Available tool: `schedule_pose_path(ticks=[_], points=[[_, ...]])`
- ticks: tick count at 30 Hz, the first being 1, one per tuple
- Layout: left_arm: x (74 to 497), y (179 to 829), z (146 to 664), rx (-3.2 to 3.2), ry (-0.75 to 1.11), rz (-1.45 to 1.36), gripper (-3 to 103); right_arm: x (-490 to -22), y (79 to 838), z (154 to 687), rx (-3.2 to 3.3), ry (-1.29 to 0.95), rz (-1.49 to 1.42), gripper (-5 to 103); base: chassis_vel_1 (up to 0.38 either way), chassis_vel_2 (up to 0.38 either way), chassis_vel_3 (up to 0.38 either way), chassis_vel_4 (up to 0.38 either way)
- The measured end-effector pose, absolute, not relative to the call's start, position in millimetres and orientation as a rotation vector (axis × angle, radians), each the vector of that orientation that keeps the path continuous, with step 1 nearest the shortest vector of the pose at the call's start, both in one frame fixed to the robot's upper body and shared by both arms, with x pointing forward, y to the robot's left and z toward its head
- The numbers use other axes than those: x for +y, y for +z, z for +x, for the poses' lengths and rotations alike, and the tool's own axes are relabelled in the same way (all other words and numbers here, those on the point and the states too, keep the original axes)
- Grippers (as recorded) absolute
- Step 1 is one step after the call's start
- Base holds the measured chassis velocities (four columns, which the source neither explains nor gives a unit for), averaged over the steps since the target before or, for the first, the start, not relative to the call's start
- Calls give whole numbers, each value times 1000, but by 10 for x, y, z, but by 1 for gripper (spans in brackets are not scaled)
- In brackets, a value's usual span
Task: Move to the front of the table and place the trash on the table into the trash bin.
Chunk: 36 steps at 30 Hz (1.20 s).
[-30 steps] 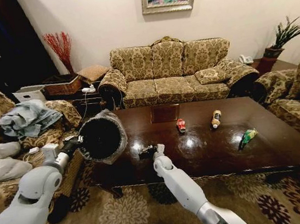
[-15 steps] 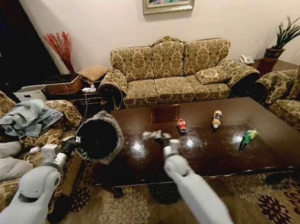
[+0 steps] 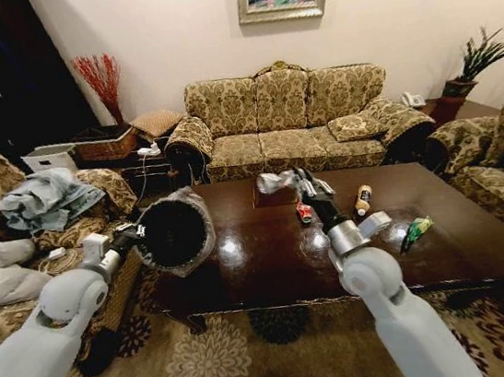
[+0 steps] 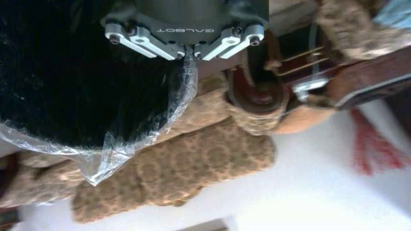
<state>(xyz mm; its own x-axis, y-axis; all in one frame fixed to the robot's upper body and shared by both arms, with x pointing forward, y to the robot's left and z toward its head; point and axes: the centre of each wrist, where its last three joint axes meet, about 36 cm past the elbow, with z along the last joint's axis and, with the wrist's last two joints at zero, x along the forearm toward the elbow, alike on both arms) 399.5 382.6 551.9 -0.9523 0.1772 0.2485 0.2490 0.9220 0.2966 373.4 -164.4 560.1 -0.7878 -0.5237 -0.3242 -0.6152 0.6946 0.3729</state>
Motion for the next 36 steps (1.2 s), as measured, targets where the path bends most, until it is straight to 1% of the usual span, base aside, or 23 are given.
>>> schedule_pose_path(ticks=[2, 3, 5, 8, 10, 13, 16, 19, 20, 22, 23, 25, 26, 29, 31, 33, 34, 36], points=[[3783, 5511, 4014, -2869, -473, -342, 2, -1618, 5564, 3783, 2709, 664, -940, 20, 0, 0, 0, 0], [3670, 5505, 4077, -2886, -442, -392, 2, -1554, 5449, 3929, 2691, 566, -977, 20, 0, 0, 0, 0], [3568, 5520, 4186, -2898, -427, -449, 2, -1470, 5312, 4156, 2651, 438, -1034, 20, 0, 0, 0, 0], [3512, 5540, 4270, -2906, -428, -477, 2, -1392, 5269, 4277, 2616, 379, -1092, 20, 0, 0, 0, 0], [3441, 5562, 4380, -2915, -422, -509, 2, -1232, 5232, 4397, 2579, 314, -1170, 20, 0, 0, 0, 0], [3379, 5559, 4444, -2919, -413, -535, 2, -1124, 5198, 4486, 2562, 250, -1208, 20, 0, 0, 0, 0], [3292, 5567, 4494, -2935, -377, -561, 2, -1077, 5154, 4572, 2550, 186, -1224, 20, 0, 0, 0, 0], [3250, 5576, 4508, -2943, -358, -573, 2, -1079, 5147, 4580, 2551, 167, -1221, 20, 0, 0, 0, 0], [3238, 5577, 4510, -2942, -358, -580, 2, -1092, 5141, 4581, 2552, 152, -1218, 17, 0, 0, 0, 0], [3233, 5576, 4512, -2940, -358, -583, 2, -1107, 5133, 4582, 2554, 143, -1215, 17, 0, 0, 0, 0], [3231, 5572, 4515, -2938, -359, -586, 2, -1125, 5125, 4582, 2557, 138, -1213, 20, 0, 0, 0, 0], [3233, 5544, 4538, -2934, -357, -587, 2, -1183, 5103, 4573, 2569, 141, -1191, 30, 0, 0, 0, 0], [3233, 5544, 4538, -2934, -357, -587, 2, -1183, 5103, 4573, 2569, 141, -1191, 30, 0, 0, 0, 0], [3207, 5511, 4541, -2928, -346, -596, 2, -1202, 5057, 4560, 2579, 160, -1172, 47, 0, 0, 0, 0], [3201, 5508, 4542, -2928, -341, -598, 2, -1198, 5048, 4555, 2574, 171, -1169, 47, 0, 0, 0, 0], [3217, 5500, 4555, -2929, -337, -589, 2, -1205, 5082, 4533, 2550, 231, -1154, 58, 0, 0, 0, 0], [3217, 5500, 4555, -2929, -337, -589, 2, -1205, 5082, 4533, 2550, 231, -1154, 58, 0, 0, 0, 0], [3301, 5488, 4584, -2933, -348, -551, 2, -1250, 5219, 4475, 2553, 354, -1070, 69, 0, 0, 0, 0]])
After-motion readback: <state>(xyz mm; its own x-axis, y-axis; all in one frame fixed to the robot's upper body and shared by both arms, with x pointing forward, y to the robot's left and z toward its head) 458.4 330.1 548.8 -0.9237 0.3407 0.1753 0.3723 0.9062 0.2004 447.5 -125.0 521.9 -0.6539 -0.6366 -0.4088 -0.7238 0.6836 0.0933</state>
